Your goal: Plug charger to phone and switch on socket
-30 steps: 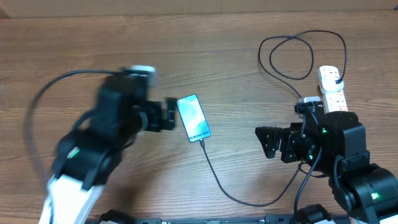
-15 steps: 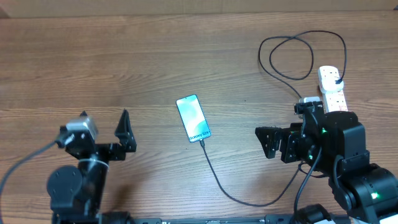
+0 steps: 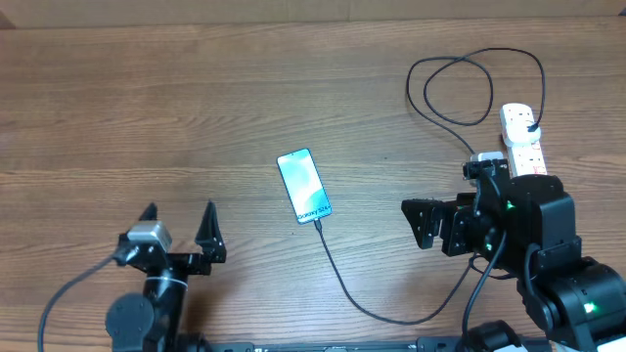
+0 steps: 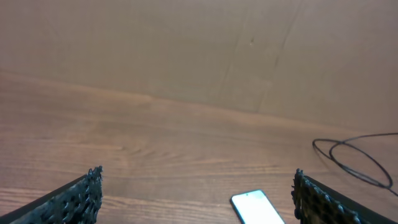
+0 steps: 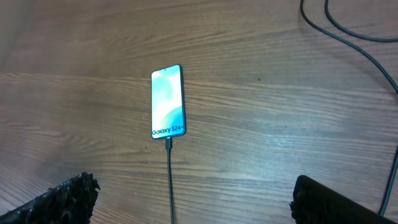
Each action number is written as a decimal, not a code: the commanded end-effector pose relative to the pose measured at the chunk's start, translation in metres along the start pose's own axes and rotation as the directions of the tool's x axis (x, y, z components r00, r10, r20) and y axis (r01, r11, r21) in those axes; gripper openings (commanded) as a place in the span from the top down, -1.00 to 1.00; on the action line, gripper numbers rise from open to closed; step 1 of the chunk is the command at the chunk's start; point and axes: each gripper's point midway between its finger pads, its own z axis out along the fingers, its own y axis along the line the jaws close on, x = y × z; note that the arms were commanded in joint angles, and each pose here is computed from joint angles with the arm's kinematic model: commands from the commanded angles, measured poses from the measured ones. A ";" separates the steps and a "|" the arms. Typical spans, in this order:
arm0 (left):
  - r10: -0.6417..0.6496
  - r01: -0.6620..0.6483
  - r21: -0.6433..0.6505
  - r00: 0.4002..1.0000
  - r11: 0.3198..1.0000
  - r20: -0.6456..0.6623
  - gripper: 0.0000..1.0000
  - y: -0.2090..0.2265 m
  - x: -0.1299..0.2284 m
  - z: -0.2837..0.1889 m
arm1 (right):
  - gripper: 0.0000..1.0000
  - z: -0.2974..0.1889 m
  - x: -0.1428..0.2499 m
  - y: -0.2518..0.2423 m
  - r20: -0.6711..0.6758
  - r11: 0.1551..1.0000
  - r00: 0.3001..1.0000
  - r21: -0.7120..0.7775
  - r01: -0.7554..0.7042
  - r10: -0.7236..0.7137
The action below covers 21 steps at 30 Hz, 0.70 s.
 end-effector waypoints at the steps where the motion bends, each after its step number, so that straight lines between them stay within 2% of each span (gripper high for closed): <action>1: 0.019 -0.019 -0.008 1.000 1.000 0.008 -0.99 0.006 0.014 0.003 | -1.00 -0.002 -0.003 0.000 0.014 1.000 1.000 0.003 0.006 -0.006; 7: 0.017 -0.017 -0.006 1.000 1.000 -0.006 -0.99 0.011 0.036 0.013 | -1.00 -0.002 -0.003 0.000 0.014 1.000 1.000 0.003 0.006 -0.006; 11: -0.046 0.046 0.004 0.998 0.999 0.034 -0.99 0.016 0.049 0.023 | -1.00 -0.002 -0.003 0.000 0.014 1.000 1.000 0.003 0.006 -0.006; 17: -0.065 0.072 -0.032 0.981 0.997 0.181 -0.99 0.024 0.022 0.022 | -1.00 -0.002 -0.003 0.000 0.014 1.000 1.000 0.003 0.006 -0.006; 21: -0.078 0.082 -0.072 0.995 0.994 0.056 -0.99 0.031 0.054 0.025 | -1.00 -0.002 -0.003 0.000 0.014 1.000 1.000 0.003 0.006 -0.006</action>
